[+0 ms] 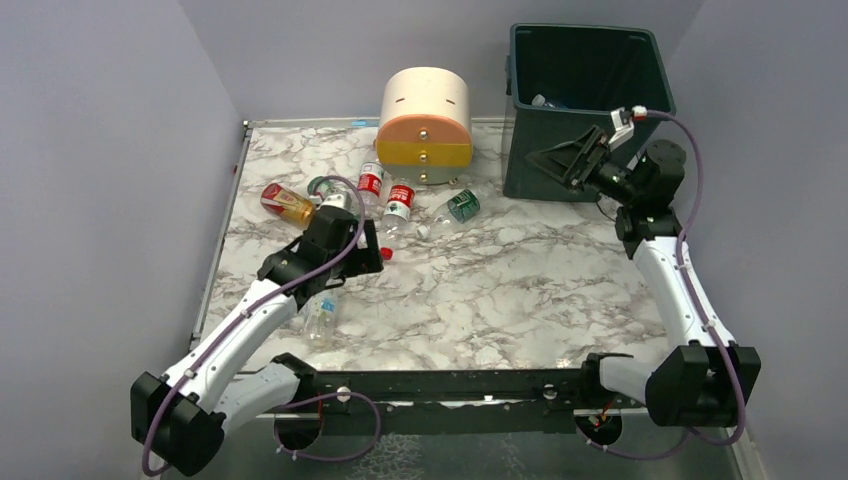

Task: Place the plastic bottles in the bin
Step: Place the plastic bottle in the trash bin.

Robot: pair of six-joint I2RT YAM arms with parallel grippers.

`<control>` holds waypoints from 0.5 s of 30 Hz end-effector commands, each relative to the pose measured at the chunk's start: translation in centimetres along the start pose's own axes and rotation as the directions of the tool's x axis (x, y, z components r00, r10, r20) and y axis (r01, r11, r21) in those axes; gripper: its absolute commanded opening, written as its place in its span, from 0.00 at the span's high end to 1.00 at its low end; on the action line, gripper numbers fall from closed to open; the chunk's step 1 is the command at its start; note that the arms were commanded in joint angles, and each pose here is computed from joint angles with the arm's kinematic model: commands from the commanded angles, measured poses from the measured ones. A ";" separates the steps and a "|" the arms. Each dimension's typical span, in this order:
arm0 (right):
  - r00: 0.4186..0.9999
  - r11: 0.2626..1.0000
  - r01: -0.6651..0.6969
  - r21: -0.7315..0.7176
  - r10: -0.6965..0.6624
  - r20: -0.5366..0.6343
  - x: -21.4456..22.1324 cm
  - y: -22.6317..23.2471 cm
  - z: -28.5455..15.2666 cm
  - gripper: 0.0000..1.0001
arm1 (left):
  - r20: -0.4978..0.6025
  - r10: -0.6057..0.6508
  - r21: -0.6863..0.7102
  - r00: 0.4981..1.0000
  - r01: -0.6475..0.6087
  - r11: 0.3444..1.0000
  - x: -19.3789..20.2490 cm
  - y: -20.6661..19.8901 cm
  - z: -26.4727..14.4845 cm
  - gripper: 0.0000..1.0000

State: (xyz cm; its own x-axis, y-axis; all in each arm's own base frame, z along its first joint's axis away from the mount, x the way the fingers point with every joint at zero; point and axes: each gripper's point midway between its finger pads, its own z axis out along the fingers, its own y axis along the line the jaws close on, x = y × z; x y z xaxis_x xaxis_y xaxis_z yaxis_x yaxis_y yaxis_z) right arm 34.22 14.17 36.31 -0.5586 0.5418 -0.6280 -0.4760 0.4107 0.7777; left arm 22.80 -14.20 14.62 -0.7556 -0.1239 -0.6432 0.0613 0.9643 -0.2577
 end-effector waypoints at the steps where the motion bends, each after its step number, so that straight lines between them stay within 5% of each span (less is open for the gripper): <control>1: 0.998 1.000 -0.004 0.008 0.004 -0.063 3.2 -1.7 -0.8 0.00 | 0.005 -0.058 -0.033 0.998 0.058 0.998 -1.8 2.2 0.3 0.01; 15: 0.991 1.000 -0.031 0.004 0.031 -0.133 6.7 -3.4 -1.7 0.00 | -0.023 -0.164 -0.203 0.986 0.156 0.967 -3.2 8.8 1.1 0.01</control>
State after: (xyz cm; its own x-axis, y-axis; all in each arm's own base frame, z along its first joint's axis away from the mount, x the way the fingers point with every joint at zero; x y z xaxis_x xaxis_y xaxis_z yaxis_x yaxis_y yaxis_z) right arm 32.13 14.65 29.42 -0.6613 0.4922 -0.5660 -0.3996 0.4074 0.8212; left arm 26.11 -6.05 12.66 -0.7618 -0.2905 -0.5791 -0.2098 0.9563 -0.2036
